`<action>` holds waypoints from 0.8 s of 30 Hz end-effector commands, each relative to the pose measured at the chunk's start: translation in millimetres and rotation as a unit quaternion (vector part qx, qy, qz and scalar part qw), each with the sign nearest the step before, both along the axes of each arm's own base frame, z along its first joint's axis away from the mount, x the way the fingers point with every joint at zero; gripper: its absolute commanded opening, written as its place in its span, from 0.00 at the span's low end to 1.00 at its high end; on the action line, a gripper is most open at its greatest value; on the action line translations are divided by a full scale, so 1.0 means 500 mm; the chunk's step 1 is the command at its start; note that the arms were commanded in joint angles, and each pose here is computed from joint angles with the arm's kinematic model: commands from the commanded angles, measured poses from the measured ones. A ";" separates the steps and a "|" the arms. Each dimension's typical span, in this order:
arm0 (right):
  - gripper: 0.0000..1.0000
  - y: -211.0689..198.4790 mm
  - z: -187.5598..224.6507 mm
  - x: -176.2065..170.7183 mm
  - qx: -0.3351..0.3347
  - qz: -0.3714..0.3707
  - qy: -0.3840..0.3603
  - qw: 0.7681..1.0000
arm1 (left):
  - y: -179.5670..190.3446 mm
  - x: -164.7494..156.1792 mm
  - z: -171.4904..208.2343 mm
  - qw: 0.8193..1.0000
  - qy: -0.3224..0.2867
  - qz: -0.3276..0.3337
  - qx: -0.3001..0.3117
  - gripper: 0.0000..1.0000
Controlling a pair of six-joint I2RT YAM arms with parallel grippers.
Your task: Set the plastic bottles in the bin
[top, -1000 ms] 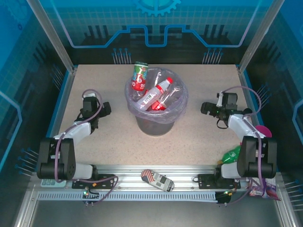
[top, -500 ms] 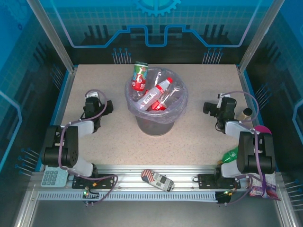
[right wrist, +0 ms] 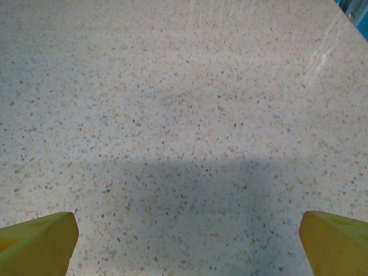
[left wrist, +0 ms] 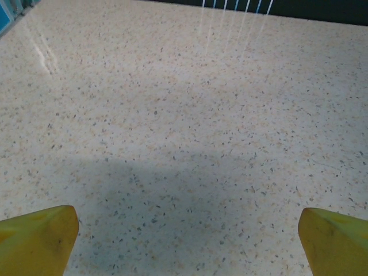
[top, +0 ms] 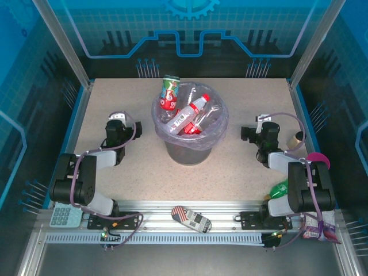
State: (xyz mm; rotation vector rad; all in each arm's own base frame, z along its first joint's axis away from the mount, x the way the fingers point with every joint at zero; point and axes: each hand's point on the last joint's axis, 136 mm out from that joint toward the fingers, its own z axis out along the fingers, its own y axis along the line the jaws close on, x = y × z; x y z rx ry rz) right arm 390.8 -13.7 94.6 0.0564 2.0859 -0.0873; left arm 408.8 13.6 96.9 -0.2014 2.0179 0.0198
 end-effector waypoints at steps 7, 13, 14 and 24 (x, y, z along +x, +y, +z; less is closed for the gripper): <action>1.00 0.012 0.033 0.012 -0.051 -0.005 -0.030 0.998 | -0.020 -0.014 0.006 0.999 -0.040 -0.027 0.015 0.99; 1.00 0.029 0.034 0.019 -0.056 0.009 -0.031 0.998 | -0.018 -0.020 -0.001 0.997 -0.066 -0.030 0.013 0.99; 1.00 0.035 0.041 0.020 -0.047 0.009 -0.048 0.998 | -0.018 -0.021 -0.003 0.998 -0.062 -0.030 0.012 0.99; 1.00 0.049 0.009 0.009 -0.044 0.018 -0.098 0.994 | -0.019 -0.021 -0.003 0.998 -0.063 -0.030 0.012 0.99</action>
